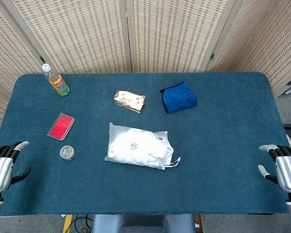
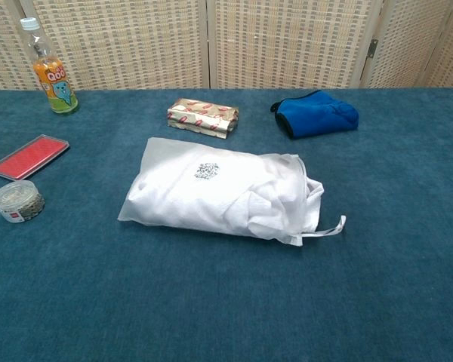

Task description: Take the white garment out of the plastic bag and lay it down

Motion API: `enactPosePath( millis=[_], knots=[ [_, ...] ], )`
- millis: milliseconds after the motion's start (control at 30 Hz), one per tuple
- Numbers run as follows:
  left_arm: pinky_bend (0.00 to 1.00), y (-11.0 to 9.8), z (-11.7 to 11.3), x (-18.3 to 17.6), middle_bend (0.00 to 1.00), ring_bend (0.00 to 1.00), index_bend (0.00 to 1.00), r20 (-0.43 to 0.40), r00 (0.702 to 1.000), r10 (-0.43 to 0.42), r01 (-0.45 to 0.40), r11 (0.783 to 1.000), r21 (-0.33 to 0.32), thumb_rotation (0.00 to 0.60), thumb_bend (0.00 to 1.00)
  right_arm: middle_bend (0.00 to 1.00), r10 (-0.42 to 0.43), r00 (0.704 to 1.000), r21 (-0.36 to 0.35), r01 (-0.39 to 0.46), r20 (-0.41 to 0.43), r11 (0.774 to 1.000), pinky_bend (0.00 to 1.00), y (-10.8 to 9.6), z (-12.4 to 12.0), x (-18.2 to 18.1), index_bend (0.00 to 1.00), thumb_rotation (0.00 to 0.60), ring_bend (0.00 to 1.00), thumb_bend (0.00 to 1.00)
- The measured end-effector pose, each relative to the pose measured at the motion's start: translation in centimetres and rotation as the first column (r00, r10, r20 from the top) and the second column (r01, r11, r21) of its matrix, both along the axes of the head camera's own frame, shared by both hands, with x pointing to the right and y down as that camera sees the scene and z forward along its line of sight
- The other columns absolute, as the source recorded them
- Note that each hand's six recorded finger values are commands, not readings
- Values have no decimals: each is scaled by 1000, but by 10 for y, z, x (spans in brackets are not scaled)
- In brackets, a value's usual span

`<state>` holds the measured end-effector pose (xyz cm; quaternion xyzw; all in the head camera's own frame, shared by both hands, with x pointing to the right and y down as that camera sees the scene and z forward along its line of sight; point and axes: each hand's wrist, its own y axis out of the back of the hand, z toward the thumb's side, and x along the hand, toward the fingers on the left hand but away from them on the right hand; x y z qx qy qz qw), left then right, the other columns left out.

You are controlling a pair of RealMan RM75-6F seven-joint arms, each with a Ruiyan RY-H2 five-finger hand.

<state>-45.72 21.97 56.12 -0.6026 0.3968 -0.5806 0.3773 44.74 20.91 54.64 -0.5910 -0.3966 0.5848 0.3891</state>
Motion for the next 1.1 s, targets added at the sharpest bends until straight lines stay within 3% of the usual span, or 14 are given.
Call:
enactPosePath(
  millis=[467,700,1100],
  knots=[
    [192,-5,-2,3,220,260,201,-17,1000,10,-10,1000,13,600,280,376,3,1000,18,-3,-1,1000,305,0,-4,2,355,600,307,193],
    [192,-20,-5,11,220,260,199,-40,998,41,-39,999,33,600,280,376,-5,1000,48,6,-14,999,305,-7,-10,2,355,600,306,193],
    [192,-57,0,63,218,238,143,-150,966,210,-208,978,31,600,280,370,-7,999,106,12,-46,994,305,-24,-26,3,355,600,307,193]
  ],
)
